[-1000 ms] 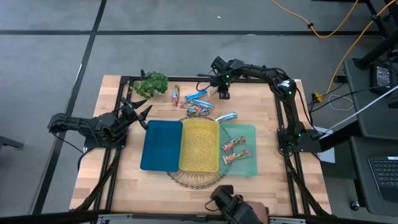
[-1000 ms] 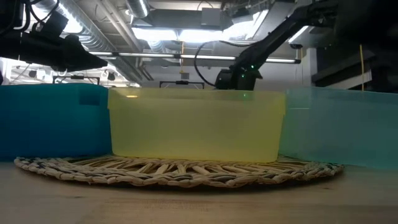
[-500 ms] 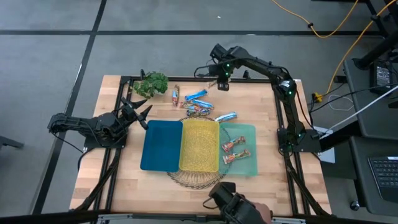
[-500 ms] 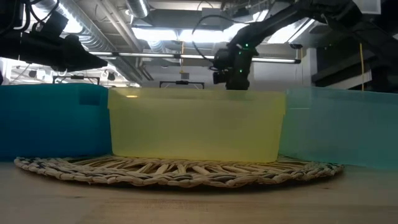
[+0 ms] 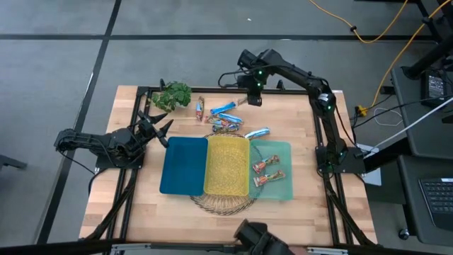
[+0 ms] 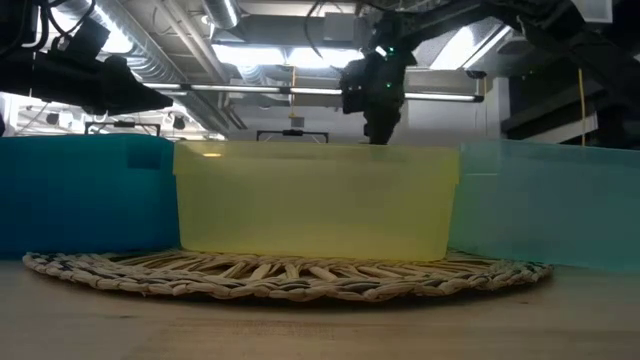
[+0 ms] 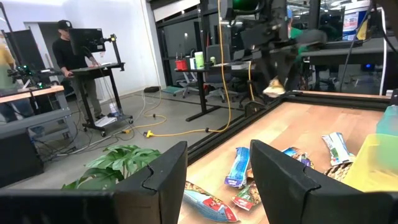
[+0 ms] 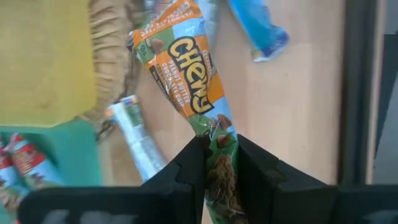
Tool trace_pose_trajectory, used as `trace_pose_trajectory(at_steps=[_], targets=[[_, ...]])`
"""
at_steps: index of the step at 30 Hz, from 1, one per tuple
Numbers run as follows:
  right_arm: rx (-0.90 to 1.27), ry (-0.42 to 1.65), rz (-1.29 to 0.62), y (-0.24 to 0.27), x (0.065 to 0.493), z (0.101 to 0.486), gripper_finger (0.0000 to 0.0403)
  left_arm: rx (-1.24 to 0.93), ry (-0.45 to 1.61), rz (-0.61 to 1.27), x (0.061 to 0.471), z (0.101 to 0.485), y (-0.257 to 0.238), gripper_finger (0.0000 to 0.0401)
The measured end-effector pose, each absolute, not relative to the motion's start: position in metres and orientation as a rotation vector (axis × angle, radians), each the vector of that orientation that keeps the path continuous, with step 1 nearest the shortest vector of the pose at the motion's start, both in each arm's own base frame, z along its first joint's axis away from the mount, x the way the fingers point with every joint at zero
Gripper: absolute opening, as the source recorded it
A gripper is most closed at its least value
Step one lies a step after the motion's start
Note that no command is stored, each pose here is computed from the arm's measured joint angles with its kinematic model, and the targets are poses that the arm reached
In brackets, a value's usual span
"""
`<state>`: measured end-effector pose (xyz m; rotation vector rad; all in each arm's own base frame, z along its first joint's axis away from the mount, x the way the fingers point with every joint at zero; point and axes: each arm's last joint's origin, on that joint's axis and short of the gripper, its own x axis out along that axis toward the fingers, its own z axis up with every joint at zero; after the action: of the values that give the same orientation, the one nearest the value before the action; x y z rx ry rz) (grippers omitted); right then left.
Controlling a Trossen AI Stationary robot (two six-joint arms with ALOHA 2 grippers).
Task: Pick and place Granola Bars by type
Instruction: Put the yellow granola bar into the yellow bin
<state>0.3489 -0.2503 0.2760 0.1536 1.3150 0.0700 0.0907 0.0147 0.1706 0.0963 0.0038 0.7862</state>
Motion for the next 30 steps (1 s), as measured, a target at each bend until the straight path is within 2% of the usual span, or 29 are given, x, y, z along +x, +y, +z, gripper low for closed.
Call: trace_pose_trajectory(at_steps=[15, 23, 30], targets=[[0.07, 1.241, 0.144, -0.166, 0.393, 0.323, 0.008, 0.096, 0.004, 0.786, 0.091, 0.171, 0.015, 0.0169], [0.016, 1.177, 0.197, -0.111, 0.402, 0.347, 0.008, 0.096, 0.004, 0.787, 0.091, 0.171, 0.015, 0.0169], [-0.029, 1.176, 0.212, -0.064, 0.41, 0.353, 0.008, 0.096, 0.004, 0.786, 0.091, 0.171, 0.015, 0.0169]])
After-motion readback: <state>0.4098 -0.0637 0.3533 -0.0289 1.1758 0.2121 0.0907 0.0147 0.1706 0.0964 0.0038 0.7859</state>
